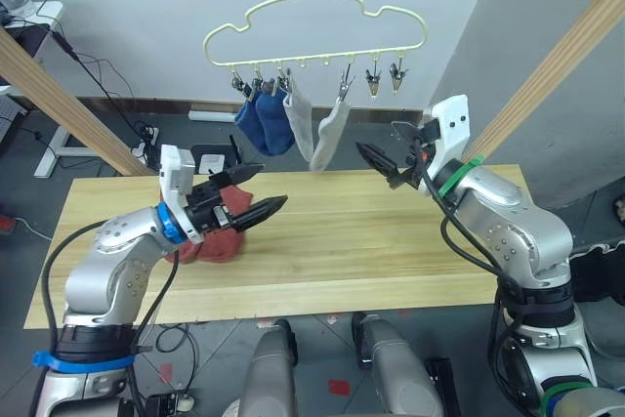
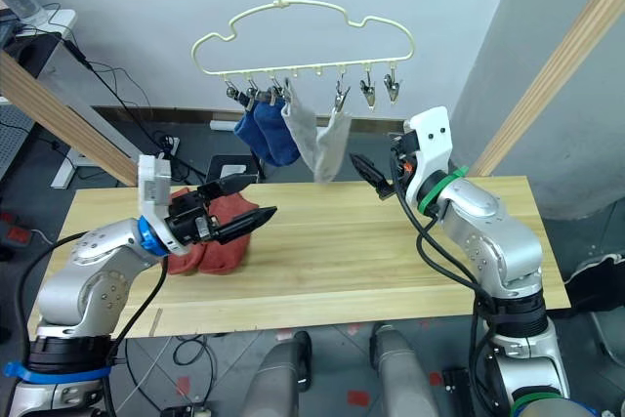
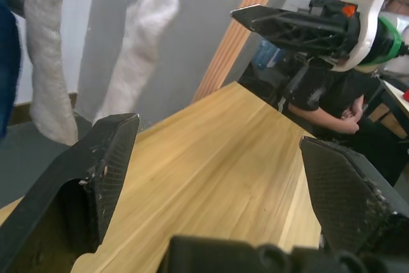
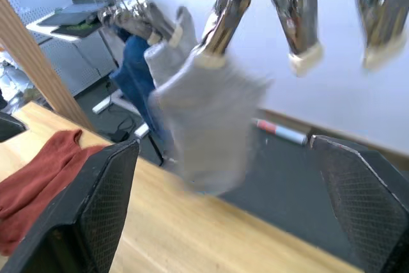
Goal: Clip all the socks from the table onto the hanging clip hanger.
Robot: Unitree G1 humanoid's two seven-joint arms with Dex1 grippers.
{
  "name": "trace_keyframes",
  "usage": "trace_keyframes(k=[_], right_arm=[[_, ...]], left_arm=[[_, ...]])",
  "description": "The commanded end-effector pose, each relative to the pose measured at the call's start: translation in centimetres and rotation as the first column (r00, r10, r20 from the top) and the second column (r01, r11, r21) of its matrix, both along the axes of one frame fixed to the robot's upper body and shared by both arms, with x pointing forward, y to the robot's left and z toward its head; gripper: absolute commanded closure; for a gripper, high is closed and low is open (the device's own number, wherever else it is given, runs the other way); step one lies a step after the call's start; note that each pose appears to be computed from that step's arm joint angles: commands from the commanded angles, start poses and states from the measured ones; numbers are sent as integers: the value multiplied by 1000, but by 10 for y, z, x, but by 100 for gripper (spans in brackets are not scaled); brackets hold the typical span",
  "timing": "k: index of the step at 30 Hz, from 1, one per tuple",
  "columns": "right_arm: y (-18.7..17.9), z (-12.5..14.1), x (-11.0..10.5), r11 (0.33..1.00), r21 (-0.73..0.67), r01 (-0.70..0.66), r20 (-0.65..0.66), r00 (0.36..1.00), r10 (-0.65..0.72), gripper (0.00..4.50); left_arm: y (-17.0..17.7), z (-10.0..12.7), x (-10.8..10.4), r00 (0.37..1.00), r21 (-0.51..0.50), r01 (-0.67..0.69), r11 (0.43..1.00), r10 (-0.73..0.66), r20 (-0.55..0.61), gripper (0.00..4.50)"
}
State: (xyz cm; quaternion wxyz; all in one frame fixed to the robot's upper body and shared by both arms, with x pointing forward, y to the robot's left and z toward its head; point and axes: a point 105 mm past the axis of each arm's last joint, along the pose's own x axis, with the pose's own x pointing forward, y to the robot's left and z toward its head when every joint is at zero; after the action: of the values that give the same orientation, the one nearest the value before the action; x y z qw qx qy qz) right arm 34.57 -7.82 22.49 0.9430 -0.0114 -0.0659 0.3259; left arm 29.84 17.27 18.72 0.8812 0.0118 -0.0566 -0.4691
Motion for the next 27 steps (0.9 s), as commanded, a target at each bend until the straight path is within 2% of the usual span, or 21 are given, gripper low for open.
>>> trace_keyframes(k=[1,8,12,27], right_arm=[[4,23,-7,999,38,26,138,990,-31,0],[7,32,2,994,74,78,202,975,-91,0],[10,32,3,994,66,88,210,973,-101,87],[13,32,17,986,56,154,224,961,-163,87]], left_arm=[[-5,30,-13,996,-47,17,999,-13,91,2],[-8,36,-19,993,-54,-6,999,12,113,2],[-10,34,-21,994,-53,-10,999,16,110,0],[-13,38,-22,993,-60,-16,998,23,119,0]])
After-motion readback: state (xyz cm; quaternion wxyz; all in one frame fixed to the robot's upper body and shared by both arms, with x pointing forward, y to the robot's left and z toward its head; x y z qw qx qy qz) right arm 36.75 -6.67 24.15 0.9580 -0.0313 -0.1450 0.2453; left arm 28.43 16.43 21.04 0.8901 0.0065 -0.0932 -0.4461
